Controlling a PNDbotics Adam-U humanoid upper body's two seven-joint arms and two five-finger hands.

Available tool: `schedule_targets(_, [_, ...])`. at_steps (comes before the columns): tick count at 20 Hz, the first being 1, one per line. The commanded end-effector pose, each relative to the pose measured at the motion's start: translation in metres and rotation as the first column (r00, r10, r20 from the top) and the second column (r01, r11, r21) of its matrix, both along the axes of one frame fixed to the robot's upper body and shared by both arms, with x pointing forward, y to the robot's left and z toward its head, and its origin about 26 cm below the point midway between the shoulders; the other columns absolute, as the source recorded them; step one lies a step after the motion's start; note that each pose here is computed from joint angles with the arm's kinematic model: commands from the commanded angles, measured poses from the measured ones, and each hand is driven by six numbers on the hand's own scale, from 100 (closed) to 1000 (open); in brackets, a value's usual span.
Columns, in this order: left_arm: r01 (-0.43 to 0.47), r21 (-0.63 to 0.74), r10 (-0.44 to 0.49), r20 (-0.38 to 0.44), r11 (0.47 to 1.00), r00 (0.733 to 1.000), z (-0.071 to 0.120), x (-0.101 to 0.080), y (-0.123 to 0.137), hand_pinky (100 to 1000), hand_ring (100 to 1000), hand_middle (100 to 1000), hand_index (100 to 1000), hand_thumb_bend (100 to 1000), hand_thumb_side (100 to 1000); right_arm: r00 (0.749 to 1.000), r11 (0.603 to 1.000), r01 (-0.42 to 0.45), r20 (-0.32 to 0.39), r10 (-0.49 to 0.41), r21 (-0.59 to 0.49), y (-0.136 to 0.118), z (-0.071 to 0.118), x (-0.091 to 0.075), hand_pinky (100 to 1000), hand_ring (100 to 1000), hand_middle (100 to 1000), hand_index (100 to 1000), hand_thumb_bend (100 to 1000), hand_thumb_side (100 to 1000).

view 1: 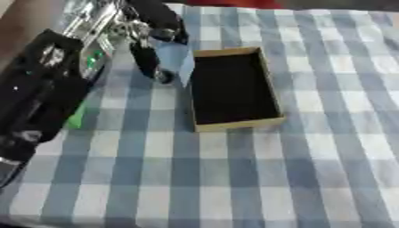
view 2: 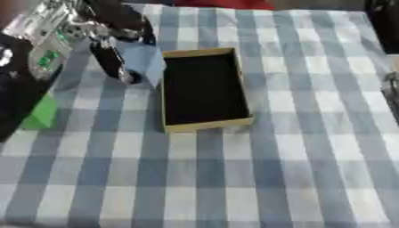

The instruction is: Pick up objects on the table and place them in the box.

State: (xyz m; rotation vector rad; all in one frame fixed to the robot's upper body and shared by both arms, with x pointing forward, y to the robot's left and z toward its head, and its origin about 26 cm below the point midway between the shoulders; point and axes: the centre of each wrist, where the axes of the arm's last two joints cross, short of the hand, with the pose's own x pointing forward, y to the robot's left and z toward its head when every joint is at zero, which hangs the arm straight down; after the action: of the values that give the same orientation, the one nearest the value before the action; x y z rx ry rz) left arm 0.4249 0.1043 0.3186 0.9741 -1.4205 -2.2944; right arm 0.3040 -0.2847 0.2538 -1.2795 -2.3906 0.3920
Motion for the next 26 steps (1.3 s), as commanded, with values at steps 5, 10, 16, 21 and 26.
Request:
schedule_targets(5, [0.061,-0.011,-0.061,0.005,0.998,0.998,0.020,-0.026,-0.024,677,638,625,728,312,334,0.999,1.000,-0.005,0.051,0.006,-0.016,0.000,0.014,-0.003,844,824,847,841,100,1000])
schedule_targets(10, [0.047,0.018,-0.045,-0.061,0.999,0.997,-0.002,-0.018,-0.042,675,639,626,727,329,332,0.998,1.000,-0.022,0.058,0.022,-0.015,0.003,0.017,-0.002,844,824,847,841,100,1000])
schedule_targets(16, [0.029,0.087,-0.021,-0.093,0.996,0.995,-0.031,-0.006,-0.051,679,646,632,731,350,337,0.998,1.000,-0.026,0.063,0.026,-0.010,0.004,0.017,-0.002,844,823,847,841,100,1000])
schedule_targets(21, [0.033,0.124,-0.018,-0.117,0.992,0.993,-0.047,0.001,-0.053,700,668,655,747,382,356,0.997,1.000,-0.027,0.068,0.028,-0.006,0.004,0.017,-0.002,844,823,846,840,100,1000])
schedule_targets(26, [0.044,0.139,-0.030,-0.102,0.989,0.994,-0.050,0.002,-0.053,865,833,816,856,530,415,0.997,1.000,-0.030,0.067,0.030,-0.006,0.005,0.017,-0.002,844,823,846,839,100,1000])
